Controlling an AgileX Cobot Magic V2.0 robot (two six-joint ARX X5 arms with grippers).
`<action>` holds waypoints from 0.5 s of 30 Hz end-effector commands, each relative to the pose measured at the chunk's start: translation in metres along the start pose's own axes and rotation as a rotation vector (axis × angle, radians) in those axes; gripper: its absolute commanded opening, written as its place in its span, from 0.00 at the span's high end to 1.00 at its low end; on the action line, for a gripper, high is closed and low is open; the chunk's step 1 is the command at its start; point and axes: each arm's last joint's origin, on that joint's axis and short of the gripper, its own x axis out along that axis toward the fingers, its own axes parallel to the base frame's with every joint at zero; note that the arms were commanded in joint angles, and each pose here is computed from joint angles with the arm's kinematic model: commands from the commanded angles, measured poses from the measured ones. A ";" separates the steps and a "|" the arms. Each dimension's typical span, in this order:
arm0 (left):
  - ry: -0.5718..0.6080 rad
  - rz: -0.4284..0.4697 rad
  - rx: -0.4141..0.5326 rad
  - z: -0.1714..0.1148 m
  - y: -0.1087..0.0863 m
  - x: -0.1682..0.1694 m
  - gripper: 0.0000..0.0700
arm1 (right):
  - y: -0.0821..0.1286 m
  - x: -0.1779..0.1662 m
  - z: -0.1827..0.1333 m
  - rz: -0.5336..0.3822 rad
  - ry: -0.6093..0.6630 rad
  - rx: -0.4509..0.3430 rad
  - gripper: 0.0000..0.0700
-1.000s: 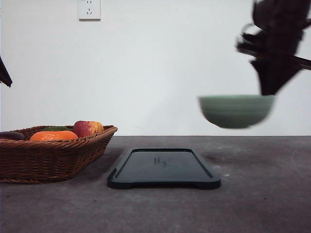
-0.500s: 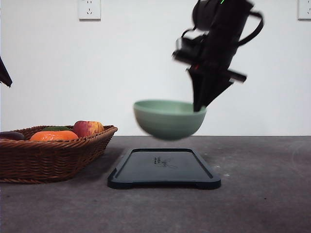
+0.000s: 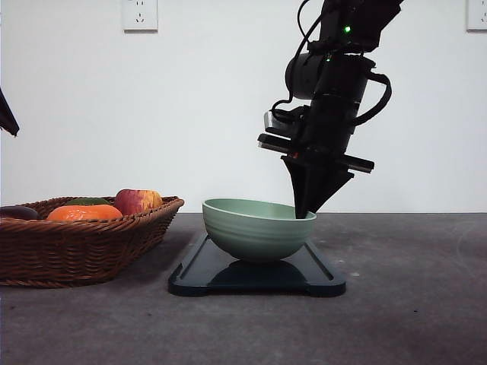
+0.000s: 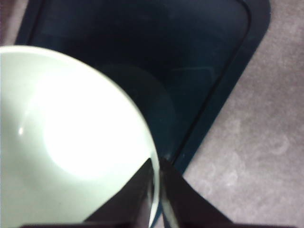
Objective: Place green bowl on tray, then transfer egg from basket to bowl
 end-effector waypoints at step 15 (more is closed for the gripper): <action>-0.019 -0.005 0.009 0.006 -0.001 -0.001 0.50 | 0.013 -0.035 0.018 0.006 -0.220 -0.031 0.50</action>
